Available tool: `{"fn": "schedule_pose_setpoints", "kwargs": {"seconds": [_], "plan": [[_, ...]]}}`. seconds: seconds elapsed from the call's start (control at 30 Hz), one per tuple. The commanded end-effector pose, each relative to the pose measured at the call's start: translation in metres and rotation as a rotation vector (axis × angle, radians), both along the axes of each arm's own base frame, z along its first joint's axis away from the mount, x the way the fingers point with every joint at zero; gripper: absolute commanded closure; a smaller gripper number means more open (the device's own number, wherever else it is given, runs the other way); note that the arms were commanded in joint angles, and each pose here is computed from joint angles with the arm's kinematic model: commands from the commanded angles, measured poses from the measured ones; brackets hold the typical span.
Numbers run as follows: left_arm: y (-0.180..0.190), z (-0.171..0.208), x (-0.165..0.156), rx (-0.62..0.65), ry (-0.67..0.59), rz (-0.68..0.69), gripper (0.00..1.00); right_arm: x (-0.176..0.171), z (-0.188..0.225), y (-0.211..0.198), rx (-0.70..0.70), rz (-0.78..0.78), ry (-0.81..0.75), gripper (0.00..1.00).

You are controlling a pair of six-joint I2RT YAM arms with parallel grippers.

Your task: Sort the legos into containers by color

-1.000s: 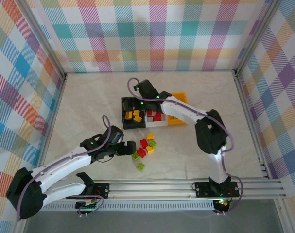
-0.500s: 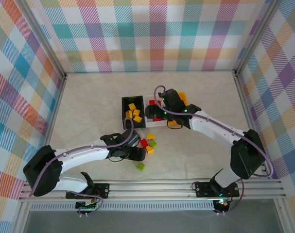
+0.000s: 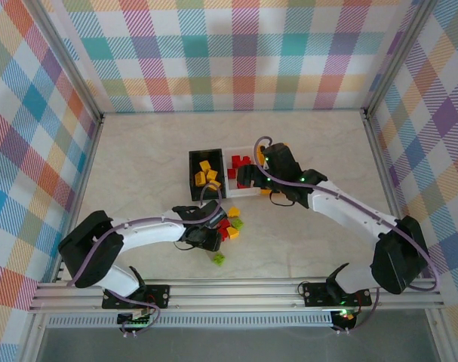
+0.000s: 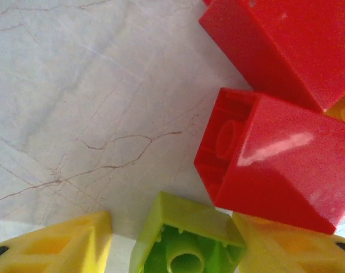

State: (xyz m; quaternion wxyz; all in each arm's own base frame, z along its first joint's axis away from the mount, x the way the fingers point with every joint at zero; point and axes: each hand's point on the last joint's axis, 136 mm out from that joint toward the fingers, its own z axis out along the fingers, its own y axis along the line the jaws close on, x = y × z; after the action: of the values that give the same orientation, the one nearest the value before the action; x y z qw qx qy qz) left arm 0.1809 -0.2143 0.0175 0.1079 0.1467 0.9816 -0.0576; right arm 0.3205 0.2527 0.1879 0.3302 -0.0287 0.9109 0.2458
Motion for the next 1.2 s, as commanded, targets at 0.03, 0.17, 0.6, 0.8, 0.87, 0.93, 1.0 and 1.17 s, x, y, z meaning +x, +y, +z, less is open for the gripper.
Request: {"fn": "schedule_pose_setpoints", "kwargs": {"seconds": [0.03, 0.17, 0.6, 0.8, 0.87, 0.93, 1.0, 1.17], "plan": [[-0.012, 0.003, 0.002, -0.028, -0.007, -0.031, 0.52, -0.001, 0.008, -0.011, 0.02, -0.038, -0.024, 0.11], [-0.015, 0.027, 0.002, -0.072, -0.024, -0.022, 0.6, -0.003, 0.008, -0.019, 0.022, -0.062, -0.021, 0.11], [-0.134, 0.14, 0.133, -0.343, -0.26, -0.072, 0.63, -0.034, -0.032, -0.086, -0.097, -0.253, 0.039, 0.1], [-0.186, 0.142, 0.21, -0.376, -0.268, -0.053, 0.65, -0.048, -0.042, -0.098, -0.108, -0.272, 0.065, 0.1], [-0.196, 0.138, 0.226, -0.381, -0.263, -0.045, 0.65, -0.051, -0.044, -0.1, -0.111, -0.27, 0.071, 0.09], [-0.202, 0.133, 0.237, -0.371, -0.26, -0.033, 0.64, -0.053, -0.045, -0.101, -0.113, -0.266, 0.075, 0.09], [-0.204, 0.127, 0.247, -0.364, -0.251, -0.015, 0.56, -0.055, -0.046, -0.099, -0.11, -0.252, 0.08, 0.09], [-0.203, 0.146, 0.255, -0.404, -0.277, 0.011, 0.28, -0.056, -0.048, -0.088, -0.09, -0.194, 0.092, 0.08]]}}
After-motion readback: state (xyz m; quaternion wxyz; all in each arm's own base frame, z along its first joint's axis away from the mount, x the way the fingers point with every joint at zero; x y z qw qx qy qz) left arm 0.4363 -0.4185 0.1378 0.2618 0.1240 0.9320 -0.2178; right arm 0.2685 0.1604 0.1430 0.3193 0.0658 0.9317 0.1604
